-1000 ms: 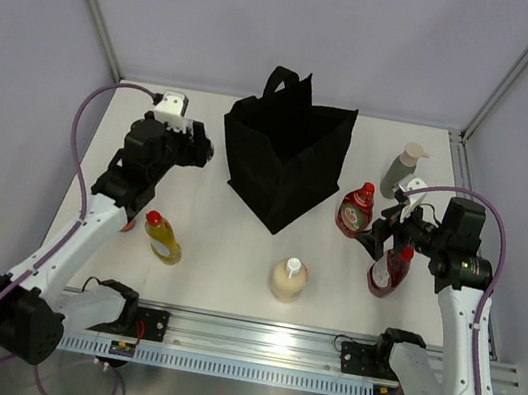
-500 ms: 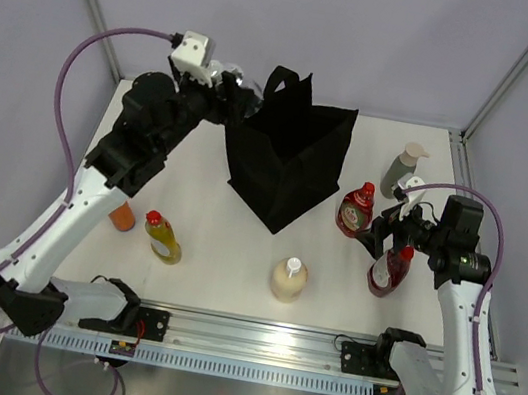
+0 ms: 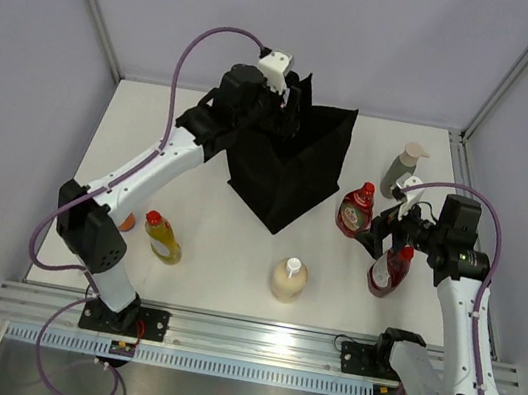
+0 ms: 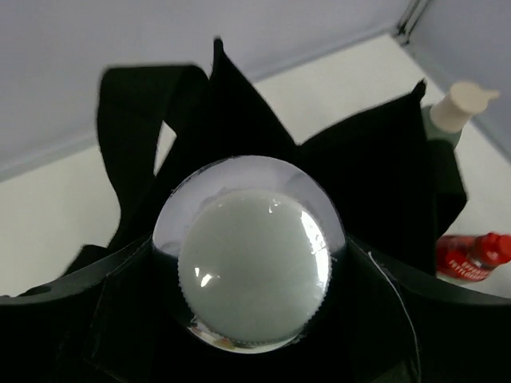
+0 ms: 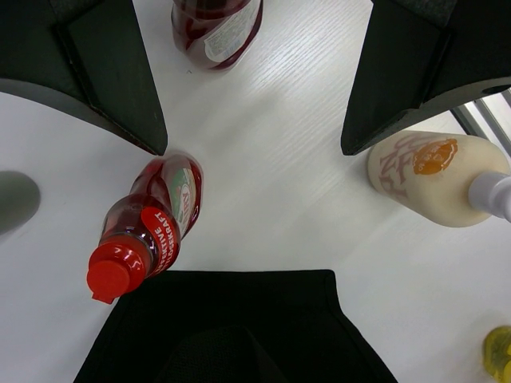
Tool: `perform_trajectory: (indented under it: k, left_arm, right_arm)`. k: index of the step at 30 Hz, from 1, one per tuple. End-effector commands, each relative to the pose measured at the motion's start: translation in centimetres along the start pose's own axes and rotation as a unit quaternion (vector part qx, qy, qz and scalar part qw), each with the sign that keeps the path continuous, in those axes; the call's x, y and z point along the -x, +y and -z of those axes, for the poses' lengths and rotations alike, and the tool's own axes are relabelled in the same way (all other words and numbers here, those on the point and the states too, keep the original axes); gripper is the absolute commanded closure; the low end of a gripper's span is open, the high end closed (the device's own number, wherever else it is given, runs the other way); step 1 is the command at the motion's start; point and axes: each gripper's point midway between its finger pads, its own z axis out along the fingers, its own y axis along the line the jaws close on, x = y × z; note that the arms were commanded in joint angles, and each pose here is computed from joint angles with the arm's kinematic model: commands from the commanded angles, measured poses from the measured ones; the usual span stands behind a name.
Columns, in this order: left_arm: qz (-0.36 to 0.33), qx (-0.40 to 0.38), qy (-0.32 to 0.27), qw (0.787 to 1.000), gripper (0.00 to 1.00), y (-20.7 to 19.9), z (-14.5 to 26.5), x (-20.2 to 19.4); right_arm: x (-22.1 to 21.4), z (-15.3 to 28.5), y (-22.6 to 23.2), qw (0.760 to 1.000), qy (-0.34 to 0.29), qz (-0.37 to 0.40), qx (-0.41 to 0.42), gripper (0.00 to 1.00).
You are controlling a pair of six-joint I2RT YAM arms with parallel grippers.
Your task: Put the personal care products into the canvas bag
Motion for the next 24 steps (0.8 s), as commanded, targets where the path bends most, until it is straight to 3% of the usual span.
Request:
perform_trajectory:
  k: [1,10,15,22,24]
  left_arm:
    - [-0.011,-0.042,-0.112,0.993,1.00,-2.1,2.4,7.2]
    - [-0.040,-0.138,-0.002,0.990,1.00,-5.6,-1.8,-0.2]
    - [-0.046,-0.175,0.025,0.983,0.98,-7.6,-4.8,-2.1]
    - [-0.025,-0.225,0.020,0.974,0.83,-9.7,-6.7,-2.5]
    - [-0.015,-0.240,0.024,0.970,0.68,-10.2,-7.4,-3.2]
  right_arm:
    - [0.1,0.0,-0.2,1.000,-0.002,0.010,-0.003,0.00]
    - [0.0,-0.1,-0.2,1.000,0.001,0.005,0.002,0.00]
    - [-0.1,-0.2,-0.1,1.000,0.002,0.004,0.004,0.01]
    - [-0.3,-0.3,0.0,1.000,0.005,-0.002,0.009,0.01]
    - [-0.3,-0.3,0.0,1.000,0.005,-0.002,0.011,0.01]
